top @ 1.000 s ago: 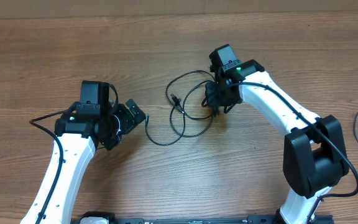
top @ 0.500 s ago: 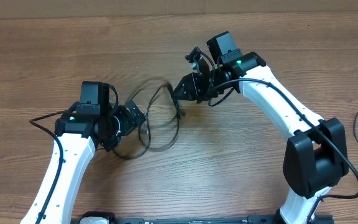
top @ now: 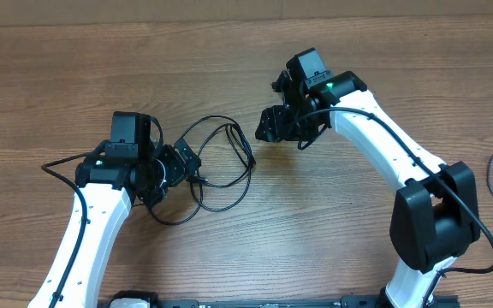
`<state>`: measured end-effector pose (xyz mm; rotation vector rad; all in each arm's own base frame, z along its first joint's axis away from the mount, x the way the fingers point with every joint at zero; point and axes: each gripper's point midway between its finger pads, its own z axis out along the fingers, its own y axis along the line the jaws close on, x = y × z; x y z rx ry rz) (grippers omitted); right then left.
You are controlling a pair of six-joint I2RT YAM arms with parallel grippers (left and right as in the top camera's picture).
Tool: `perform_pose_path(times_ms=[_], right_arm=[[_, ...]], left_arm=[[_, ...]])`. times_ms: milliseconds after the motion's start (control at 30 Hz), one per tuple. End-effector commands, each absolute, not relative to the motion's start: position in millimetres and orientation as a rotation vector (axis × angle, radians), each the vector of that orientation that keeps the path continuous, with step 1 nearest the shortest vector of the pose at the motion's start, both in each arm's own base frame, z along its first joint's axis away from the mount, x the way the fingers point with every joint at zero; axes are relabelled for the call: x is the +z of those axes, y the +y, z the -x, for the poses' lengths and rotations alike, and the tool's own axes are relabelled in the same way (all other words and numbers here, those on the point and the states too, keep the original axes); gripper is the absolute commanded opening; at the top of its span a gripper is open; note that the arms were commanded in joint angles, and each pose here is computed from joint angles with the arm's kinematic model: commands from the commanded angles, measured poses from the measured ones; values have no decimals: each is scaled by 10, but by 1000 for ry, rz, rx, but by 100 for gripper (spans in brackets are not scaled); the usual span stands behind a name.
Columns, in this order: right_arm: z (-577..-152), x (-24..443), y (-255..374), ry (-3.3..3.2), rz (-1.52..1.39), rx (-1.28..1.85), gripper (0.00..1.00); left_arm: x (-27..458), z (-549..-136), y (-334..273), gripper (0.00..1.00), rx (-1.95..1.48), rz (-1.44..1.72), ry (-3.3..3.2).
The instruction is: Untangle cables
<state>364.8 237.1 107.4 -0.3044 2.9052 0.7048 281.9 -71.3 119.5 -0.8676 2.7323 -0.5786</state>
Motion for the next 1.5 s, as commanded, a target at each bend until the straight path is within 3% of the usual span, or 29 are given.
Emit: perform_pose_path(times_ms=[0,133,333,400,633,1033,1133,1200,1300,1333,1400,1467], right_arm=[[-3524,971,2406,2905,452,665,64],[-3379,845,2512,2896,579,659,54],[-3231,720,2678,2883,666,636,54],[-3211,706,2719,2873,693,599,45],[-3261,784,2799,2801,753,415,49],[-3369,833,2908,2733,742,411,13],[-3400,843,2918,2719,738,411,12],[-3436,862,2945,2699,736,419,20],[-3473,881,2974,2679,732,428,20],[-3479,885,2979,2675,732,430,19],[-3471,885,2986,2677,733,438,4],[-3413,893,3028,2688,748,489,4]], left_arm=[[1262,-2870,-757,100,-604,840,2720],[1267,-2883,-758,100,-605,837,2715],[1267,-2884,-757,100,-605,837,2714],[1265,-2886,-748,100,-597,839,2713],[1267,-2891,-746,100,-597,838,2711],[1271,-2902,-747,100,-598,835,2707],[1270,-2901,-747,100,-598,836,2707],[1271,-2901,-748,100,-599,836,2707],[1271,-2901,-748,100,-599,835,2707],[1270,-2900,-748,100,-598,835,2708],[1270,-2900,-748,100,-598,835,2708],[1268,-2895,-747,100,-598,836,2710]])
